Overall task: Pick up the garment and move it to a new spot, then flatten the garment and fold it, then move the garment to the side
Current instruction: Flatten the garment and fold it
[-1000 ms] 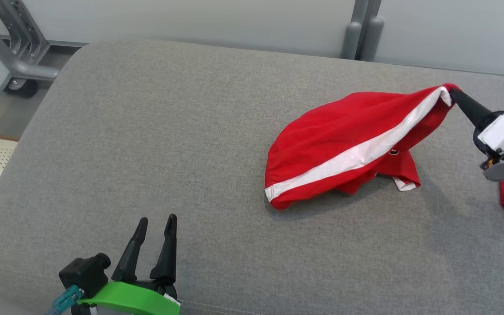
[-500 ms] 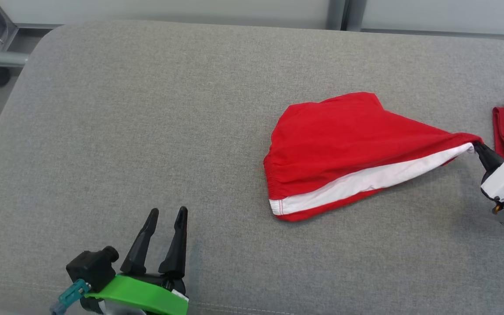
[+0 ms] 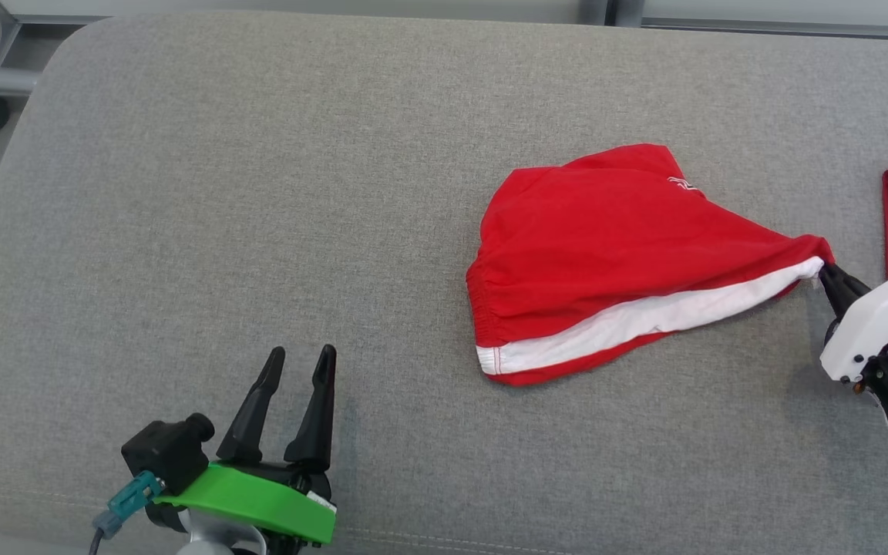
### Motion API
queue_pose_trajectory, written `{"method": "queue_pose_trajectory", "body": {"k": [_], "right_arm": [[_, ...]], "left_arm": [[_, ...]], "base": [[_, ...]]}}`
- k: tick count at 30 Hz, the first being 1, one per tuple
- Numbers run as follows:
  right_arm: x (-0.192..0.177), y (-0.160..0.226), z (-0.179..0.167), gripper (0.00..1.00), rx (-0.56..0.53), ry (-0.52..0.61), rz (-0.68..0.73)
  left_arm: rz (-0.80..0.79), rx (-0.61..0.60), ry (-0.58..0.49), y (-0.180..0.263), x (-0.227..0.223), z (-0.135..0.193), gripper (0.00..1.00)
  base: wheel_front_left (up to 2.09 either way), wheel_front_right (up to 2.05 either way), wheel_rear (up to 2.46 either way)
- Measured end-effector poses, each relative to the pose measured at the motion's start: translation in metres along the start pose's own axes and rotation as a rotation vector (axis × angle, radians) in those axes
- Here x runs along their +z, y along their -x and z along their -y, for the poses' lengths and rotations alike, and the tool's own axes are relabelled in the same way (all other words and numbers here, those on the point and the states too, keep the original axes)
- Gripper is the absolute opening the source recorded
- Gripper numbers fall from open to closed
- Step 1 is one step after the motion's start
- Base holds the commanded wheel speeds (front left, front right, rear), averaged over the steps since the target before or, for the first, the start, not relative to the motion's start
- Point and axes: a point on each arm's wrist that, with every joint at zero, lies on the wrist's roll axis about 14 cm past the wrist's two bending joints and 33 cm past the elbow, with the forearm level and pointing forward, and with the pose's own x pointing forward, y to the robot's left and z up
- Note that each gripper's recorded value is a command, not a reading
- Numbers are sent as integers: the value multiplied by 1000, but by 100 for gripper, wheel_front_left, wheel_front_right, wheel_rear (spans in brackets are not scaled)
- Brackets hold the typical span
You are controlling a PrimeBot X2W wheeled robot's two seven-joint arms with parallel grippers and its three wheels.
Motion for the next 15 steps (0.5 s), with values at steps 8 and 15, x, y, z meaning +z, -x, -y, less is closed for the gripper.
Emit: {"method": "queue_pose_trajectory", "body": {"k": [8, 15], "right_arm": [[28, 1, -4, 100, 14, 137, 123], [55, 20, -4, 100, 7, 189, 280]], "left_arm": [[1, 0, -1, 0, 0, -1, 100], [12, -21, -12, -2, 4, 2, 100]], "base": [[0, 0, 0], [0, 0, 0]]}}
